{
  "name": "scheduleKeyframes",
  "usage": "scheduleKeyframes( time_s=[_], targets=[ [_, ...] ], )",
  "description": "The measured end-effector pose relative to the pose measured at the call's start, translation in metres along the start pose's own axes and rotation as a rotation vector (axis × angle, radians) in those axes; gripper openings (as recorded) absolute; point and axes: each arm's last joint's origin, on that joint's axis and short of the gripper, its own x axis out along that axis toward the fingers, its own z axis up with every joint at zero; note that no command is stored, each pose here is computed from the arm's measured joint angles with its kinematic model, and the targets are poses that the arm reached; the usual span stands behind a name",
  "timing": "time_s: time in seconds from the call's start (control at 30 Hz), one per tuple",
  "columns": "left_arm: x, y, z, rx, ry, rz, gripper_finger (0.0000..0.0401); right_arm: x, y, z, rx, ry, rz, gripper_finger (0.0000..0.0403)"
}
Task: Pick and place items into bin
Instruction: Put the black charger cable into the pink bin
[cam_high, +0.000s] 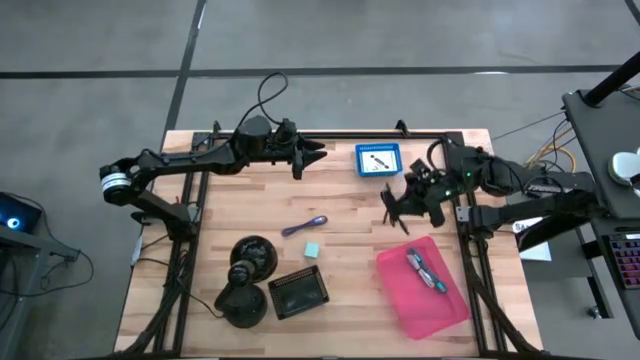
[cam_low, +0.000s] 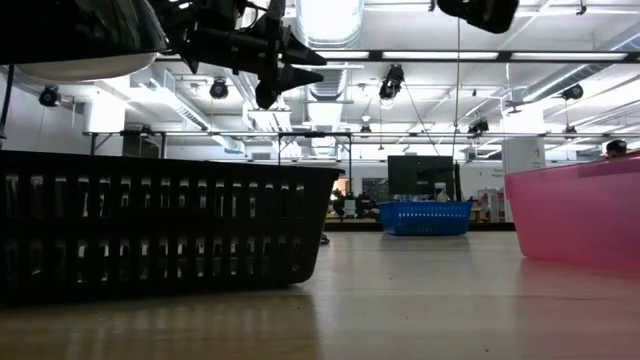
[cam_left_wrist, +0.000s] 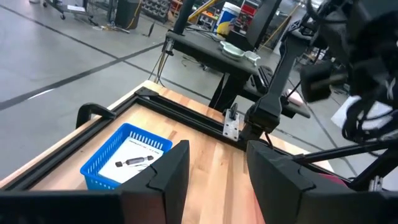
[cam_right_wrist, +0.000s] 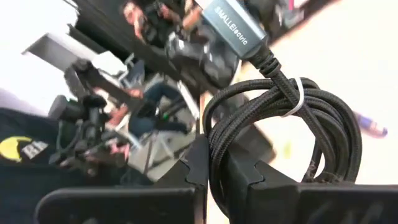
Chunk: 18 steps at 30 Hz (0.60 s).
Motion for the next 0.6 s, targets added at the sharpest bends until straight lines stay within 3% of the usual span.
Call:
scheduleKeyframes(
  time_s=[0.4, 0.6],
  targets=[
    [0.000, 0.000, 0.000, 0.002, 0.000, 0.000, 0.0144, 0.007, 0.004, -0.045, 0.314, 0.334, -0.136, 0.0013],
    [0.000, 0.000, 0.000, 0.002, 0.000, -0.001, 0.0144, 0.006, 0.005, -0.059, 0.387, 0.396, -0.237, 0.0013]
  ],
)
